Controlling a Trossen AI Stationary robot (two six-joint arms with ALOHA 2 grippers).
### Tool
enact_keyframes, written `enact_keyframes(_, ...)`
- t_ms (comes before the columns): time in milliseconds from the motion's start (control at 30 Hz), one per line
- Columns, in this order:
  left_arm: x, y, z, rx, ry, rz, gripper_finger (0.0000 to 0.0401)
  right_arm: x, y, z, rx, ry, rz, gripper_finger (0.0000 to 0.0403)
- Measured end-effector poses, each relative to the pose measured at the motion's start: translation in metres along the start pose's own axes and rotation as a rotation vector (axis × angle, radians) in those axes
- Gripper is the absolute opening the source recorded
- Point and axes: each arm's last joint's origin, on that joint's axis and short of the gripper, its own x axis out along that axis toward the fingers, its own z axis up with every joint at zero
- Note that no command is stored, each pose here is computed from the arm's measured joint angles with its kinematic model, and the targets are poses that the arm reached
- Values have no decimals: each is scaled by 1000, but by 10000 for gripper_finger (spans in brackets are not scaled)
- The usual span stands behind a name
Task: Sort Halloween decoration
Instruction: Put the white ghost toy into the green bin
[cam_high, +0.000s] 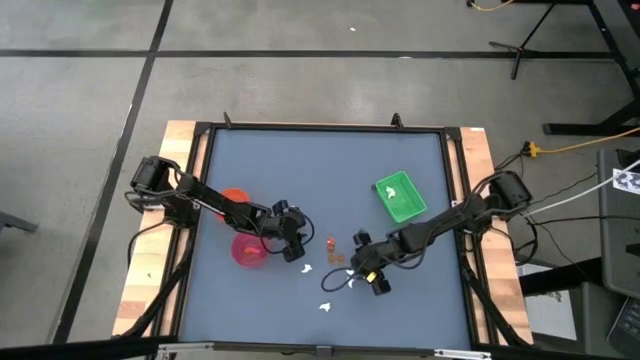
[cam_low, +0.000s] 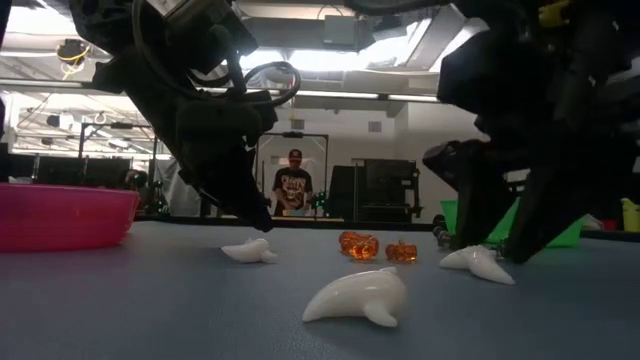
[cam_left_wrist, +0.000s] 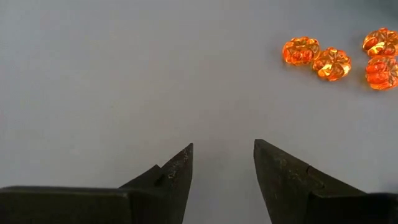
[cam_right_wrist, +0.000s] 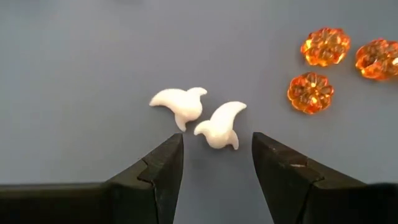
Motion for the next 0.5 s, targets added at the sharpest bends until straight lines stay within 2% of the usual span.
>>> enact_keyframes(500,0,0,0,0,0,0,155,2,-1,4,-51,-42,-33,191)
